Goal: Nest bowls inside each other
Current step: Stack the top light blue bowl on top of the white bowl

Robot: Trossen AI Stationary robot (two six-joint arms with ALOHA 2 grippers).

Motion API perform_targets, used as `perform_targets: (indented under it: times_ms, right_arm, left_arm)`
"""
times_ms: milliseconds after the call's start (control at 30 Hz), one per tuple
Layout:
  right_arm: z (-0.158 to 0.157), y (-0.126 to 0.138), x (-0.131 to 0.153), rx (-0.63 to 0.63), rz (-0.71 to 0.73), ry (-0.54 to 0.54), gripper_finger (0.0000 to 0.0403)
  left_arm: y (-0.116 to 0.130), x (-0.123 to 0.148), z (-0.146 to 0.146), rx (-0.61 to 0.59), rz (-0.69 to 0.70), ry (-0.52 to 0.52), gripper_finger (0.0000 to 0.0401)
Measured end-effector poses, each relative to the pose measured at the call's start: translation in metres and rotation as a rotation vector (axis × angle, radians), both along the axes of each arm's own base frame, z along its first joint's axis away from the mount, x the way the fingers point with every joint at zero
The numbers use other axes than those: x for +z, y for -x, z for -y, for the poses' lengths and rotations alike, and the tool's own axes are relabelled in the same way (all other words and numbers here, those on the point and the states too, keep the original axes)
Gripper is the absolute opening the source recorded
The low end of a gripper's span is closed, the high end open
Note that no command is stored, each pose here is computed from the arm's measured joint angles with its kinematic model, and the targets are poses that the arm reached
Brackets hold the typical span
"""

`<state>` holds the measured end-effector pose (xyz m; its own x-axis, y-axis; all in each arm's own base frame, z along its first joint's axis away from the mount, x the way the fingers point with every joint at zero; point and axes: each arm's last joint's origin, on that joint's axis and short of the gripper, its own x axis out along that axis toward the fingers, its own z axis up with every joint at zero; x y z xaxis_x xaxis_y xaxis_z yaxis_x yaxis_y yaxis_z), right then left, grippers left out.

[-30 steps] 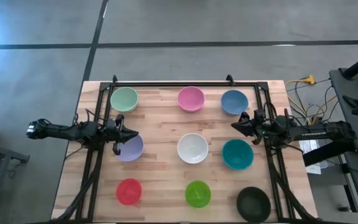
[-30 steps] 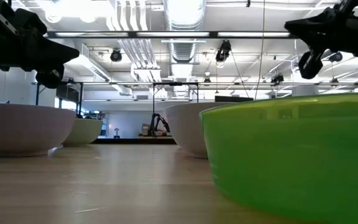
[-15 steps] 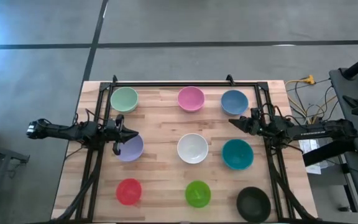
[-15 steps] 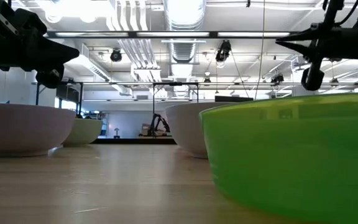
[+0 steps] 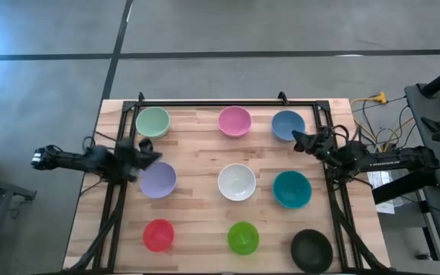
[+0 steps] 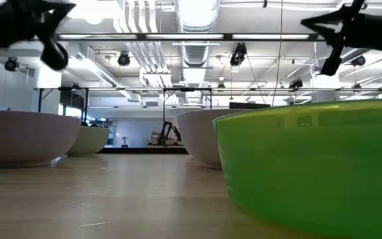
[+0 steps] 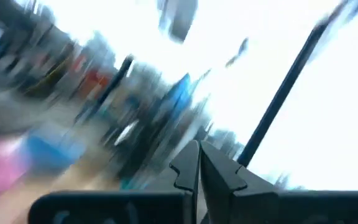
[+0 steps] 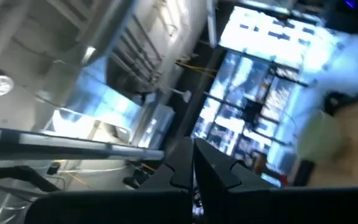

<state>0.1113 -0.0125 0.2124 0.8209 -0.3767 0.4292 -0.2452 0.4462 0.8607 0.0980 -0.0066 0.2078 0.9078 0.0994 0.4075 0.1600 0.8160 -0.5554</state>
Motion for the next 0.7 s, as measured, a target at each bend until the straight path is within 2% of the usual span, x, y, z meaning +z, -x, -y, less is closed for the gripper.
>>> perform_targets:
  times_ms: [100, 167, 233, 367, 433, 533, 600, 700]
  right_arm:
    - [0.001, 0.006, 0.008, -0.096, 0.066, 0.058, 0.0009]
    - [0.003, 0.008, 0.012, -0.168, 0.077, 0.086, 0.0009]
    - [0.003, 0.009, 0.02, -0.227, 0.07, 0.122, 0.0009]
    - [0.003, 0.005, 0.04, -0.306, 0.005, 0.248, 0.0009]
    - [0.003, 0.001, 0.052, -0.36, -0.069, 0.347, 0.0009]
    - [0.003, -0.005, 0.073, -0.433, -0.156, 0.475, 0.0009]
    - [0.004, -0.01, 0.089, -0.441, -0.142, 0.467, 0.0009]
    - [0.005, -0.019, 0.111, -0.394, -0.079, 0.427, 0.0009]
  left_arm:
    - [0.015, 0.025, -0.004, 0.038, 0.314, 0.133, 0.0]
    - [0.027, 0.037, -0.007, 0.069, 0.492, 0.181, 0.0]
    - [0.04, 0.045, -0.011, 0.195, 0.618, 0.199, 0.0]
    - [0.054, 0.047, -0.02, 0.505, 0.666, 0.336, 0.0]
    - [0.063, 0.047, -0.024, 0.573, 0.709, 0.44, 0.0]
    - [0.067, 0.05, -0.026, 0.686, 0.661, 0.502, 0.0]
    - [0.063, 0.056, -0.025, 0.653, 0.649, 0.443, 0.0]
    - [0.047, 0.074, -0.018, 0.488, 0.585, 0.265, 0.0]
